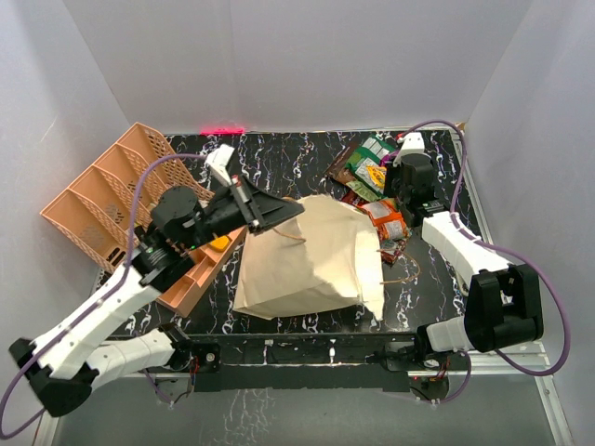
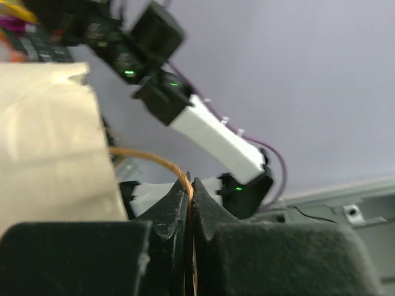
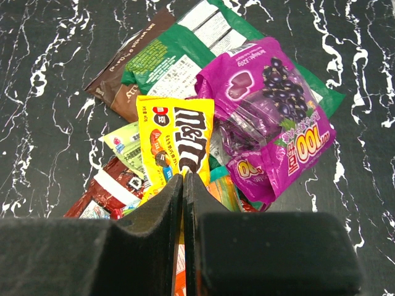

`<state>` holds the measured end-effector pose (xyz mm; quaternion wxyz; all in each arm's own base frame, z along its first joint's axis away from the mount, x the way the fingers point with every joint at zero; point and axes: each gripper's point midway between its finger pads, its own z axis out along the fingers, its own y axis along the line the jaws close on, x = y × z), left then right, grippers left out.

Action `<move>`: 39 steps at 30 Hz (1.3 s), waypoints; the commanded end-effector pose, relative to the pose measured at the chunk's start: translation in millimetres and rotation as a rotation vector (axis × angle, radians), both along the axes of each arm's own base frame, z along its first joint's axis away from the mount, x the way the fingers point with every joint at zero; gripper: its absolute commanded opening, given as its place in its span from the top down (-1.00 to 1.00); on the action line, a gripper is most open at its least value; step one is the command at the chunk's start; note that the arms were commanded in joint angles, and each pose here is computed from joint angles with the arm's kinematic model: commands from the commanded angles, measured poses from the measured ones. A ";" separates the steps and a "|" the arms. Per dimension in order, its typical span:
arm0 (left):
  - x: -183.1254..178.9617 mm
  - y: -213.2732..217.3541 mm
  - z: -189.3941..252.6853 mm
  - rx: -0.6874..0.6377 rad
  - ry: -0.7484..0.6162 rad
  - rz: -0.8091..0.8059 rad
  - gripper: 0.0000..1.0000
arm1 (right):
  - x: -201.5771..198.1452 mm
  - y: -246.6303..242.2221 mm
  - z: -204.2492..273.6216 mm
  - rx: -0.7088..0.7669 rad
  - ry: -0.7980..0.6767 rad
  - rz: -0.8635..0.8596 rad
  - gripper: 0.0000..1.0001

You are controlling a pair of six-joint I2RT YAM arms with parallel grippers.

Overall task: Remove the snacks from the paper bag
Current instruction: Place the snack at the center of the board.

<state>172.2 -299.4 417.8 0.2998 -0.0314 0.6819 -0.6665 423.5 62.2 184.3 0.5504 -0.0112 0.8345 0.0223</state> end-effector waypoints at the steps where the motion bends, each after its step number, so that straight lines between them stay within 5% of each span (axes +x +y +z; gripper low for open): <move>1: 14.7 54.9 -72.8 0.342 0.054 0.257 1.00 | 13.3 12.9 44.2 0.023 -0.108 0.066 0.85; 17: 10.7 193.5 -108.7 0.805 0.041 0.696 1.00 | 20.9 39.2 7.5 -0.014 -0.013 0.179 0.85; 23: 3.8 209.4 -106.8 0.799 0.043 0.741 0.91 | 23.0 27.9 -22.8 -0.116 0.059 0.118 0.83; 26: 2.7 214.0 -99.2 0.783 0.031 0.760 0.86 | 22.0 27.6 -35.1 -0.126 0.096 0.115 0.59; 28: 2.3 215.1 -93.3 0.778 0.023 0.764 0.69 | 19.8 31.7 -33.0 -0.126 0.114 0.111 0.24; 31: 2.9 217.6 -85.8 0.782 0.003 0.772 0.79 | 16.4 44.8 -12.0 -0.131 0.084 0.128 -0.17; 34: 8.7 204.1 -82.7 0.786 -0.060 0.721 1.00 | 9.5 61.0 10.6 -0.099 0.051 0.160 -0.34; 39: 14.2 154.7 -74.6 0.735 -0.196 0.520 1.00 | -19.6 139.4 25.5 0.121 0.035 0.384 -0.44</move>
